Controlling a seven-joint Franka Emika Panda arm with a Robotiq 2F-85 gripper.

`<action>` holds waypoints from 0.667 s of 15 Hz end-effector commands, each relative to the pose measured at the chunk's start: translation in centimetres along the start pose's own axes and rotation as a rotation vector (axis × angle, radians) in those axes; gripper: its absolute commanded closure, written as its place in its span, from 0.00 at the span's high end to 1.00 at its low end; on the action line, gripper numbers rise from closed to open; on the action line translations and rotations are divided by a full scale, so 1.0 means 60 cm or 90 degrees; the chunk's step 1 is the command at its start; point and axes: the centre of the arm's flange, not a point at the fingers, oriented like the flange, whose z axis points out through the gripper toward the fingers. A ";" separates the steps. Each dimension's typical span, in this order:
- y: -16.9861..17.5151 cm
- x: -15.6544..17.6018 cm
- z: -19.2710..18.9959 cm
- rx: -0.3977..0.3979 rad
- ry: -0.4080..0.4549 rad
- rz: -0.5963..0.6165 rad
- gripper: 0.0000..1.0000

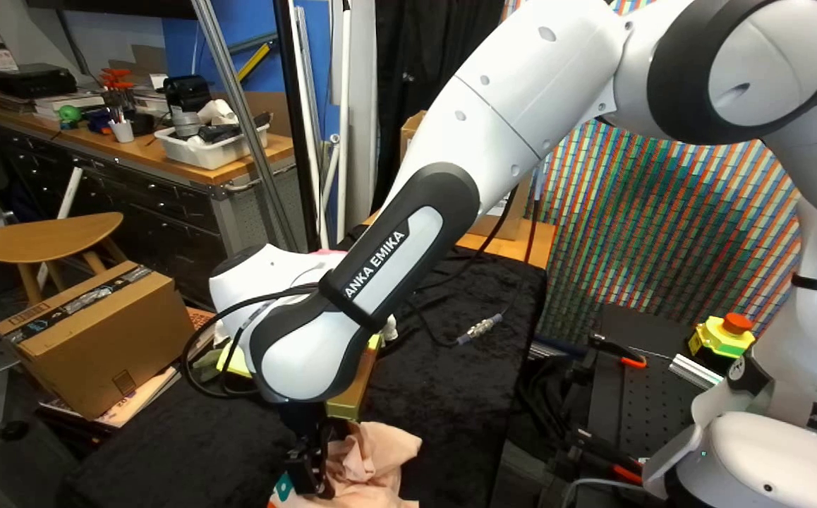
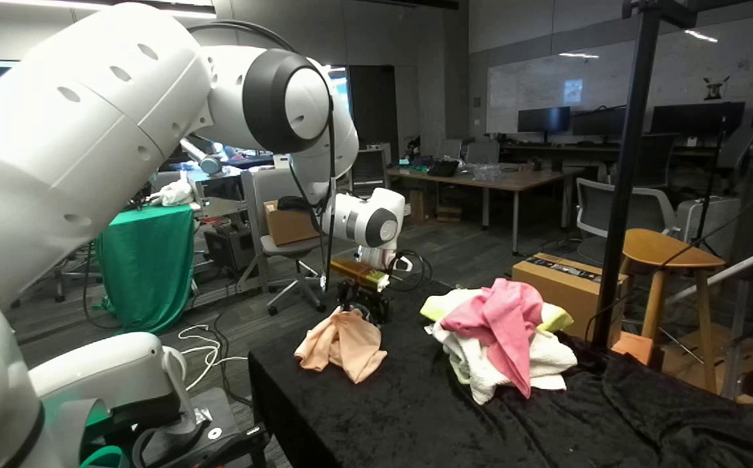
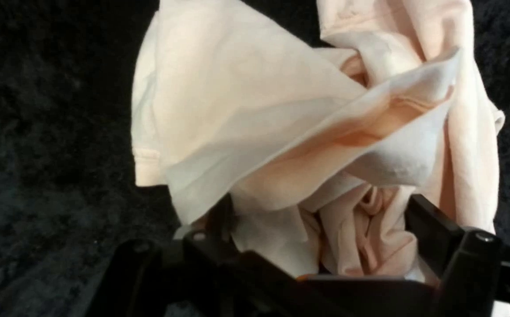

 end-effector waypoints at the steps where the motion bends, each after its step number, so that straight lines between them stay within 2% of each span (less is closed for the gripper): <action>1: -0.002 0.020 -0.012 0.014 -0.008 0.000 0.87; 2: -0.001 0.021 -0.013 0.013 -0.003 -0.003 0.75; 6: -0.002 0.022 -0.019 0.016 -0.001 -0.005 0.42; 10: 0.001 0.016 -0.026 0.025 -0.002 -0.014 0.13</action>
